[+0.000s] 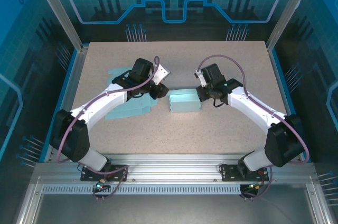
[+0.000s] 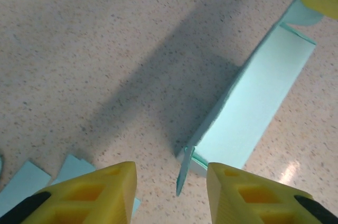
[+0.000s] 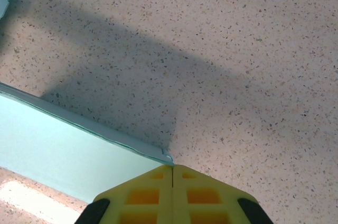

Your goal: Fold the paper box

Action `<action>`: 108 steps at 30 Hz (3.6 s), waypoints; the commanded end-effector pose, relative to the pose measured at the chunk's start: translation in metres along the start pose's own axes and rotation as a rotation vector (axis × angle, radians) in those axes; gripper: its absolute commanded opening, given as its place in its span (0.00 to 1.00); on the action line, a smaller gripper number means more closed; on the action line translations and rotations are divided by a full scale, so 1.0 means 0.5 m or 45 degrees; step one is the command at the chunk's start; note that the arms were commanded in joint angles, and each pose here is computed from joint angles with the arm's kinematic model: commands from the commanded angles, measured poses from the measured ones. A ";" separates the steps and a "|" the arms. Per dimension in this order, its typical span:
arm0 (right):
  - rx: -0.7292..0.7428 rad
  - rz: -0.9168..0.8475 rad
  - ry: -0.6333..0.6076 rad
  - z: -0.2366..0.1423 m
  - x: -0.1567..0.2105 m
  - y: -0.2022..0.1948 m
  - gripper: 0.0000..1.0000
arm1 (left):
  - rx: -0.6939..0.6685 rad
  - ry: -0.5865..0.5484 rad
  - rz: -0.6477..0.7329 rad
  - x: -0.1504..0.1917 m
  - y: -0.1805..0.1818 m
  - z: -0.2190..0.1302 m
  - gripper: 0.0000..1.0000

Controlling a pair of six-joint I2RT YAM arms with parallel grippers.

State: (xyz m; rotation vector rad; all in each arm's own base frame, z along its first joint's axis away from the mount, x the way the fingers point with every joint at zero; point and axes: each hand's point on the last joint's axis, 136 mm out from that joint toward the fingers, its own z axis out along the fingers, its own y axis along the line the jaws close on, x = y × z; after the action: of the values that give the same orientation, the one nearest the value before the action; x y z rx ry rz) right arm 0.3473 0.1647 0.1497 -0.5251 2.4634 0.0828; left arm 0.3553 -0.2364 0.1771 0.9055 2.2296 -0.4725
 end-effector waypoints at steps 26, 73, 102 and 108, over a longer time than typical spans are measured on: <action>0.002 0.001 -0.009 -0.008 -0.012 0.012 0.00 | 0.019 0.177 -0.184 0.027 -0.011 0.054 0.06; 0.029 0.491 -0.227 -0.030 -0.044 0.093 0.00 | -0.215 -0.035 -0.599 0.033 -0.083 0.085 0.00; 0.046 0.398 -0.215 0.017 0.046 0.085 0.00 | -0.206 -0.067 -0.664 0.042 -0.091 0.090 0.00; 0.042 0.387 -0.232 0.008 0.042 0.085 0.00 | -0.161 -0.091 -0.672 0.009 -0.105 0.062 0.00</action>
State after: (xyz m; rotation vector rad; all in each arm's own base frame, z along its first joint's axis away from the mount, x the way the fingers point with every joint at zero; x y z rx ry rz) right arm 0.3357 0.1716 0.1424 -0.0028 2.2910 0.0978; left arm 0.3467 -0.2575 0.1329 0.1575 2.4059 -0.3974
